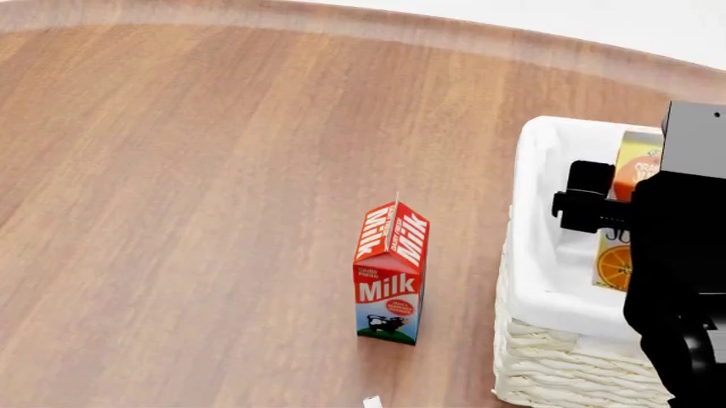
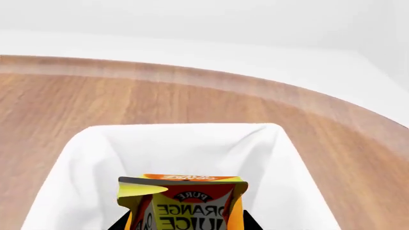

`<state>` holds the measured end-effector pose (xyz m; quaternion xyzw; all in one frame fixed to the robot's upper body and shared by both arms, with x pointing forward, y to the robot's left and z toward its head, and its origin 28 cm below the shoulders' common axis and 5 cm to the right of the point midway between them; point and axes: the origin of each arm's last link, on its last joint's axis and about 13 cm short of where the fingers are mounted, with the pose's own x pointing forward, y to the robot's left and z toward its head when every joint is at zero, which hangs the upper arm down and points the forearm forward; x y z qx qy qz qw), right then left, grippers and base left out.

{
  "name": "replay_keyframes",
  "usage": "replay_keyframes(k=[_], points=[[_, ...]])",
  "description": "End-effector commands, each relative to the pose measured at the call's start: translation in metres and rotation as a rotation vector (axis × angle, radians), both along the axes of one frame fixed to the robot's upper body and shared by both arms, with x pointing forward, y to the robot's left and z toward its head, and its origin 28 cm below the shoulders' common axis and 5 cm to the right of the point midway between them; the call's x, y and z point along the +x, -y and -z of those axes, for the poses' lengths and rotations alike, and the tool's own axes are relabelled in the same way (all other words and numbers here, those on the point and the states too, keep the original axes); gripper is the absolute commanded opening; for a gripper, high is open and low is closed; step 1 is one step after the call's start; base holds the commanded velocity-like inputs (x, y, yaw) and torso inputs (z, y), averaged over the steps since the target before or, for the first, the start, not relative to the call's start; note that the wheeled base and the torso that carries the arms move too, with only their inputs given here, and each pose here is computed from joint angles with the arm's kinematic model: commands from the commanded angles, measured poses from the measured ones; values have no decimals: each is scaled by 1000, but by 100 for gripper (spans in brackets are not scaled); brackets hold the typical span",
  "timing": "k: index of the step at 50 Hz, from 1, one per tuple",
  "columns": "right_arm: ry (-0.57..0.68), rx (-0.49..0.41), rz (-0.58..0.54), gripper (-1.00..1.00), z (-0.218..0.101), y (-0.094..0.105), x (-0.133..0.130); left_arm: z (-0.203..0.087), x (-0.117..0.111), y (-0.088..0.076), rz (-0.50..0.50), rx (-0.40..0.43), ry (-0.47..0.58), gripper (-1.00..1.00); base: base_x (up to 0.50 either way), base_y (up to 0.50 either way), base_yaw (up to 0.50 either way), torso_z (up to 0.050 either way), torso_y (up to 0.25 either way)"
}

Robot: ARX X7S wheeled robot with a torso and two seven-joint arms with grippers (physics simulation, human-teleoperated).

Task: Pick up the orange juice, and put it in the basket.

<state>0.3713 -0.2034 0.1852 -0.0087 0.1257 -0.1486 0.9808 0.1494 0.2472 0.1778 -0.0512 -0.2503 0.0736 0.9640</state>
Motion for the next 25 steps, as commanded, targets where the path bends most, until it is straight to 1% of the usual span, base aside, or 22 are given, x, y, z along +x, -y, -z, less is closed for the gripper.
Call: replay_keyframes(k=[1, 25], points=[[3, -20, 6, -100, 4, 2, 6, 2, 1, -1, -5, 3, -9, 100, 0, 0, 0, 0, 0], [-11, -20, 20, -100, 15, 3, 11, 1, 0, -4, -23, 1, -4, 100, 0, 0, 0, 0, 1]])
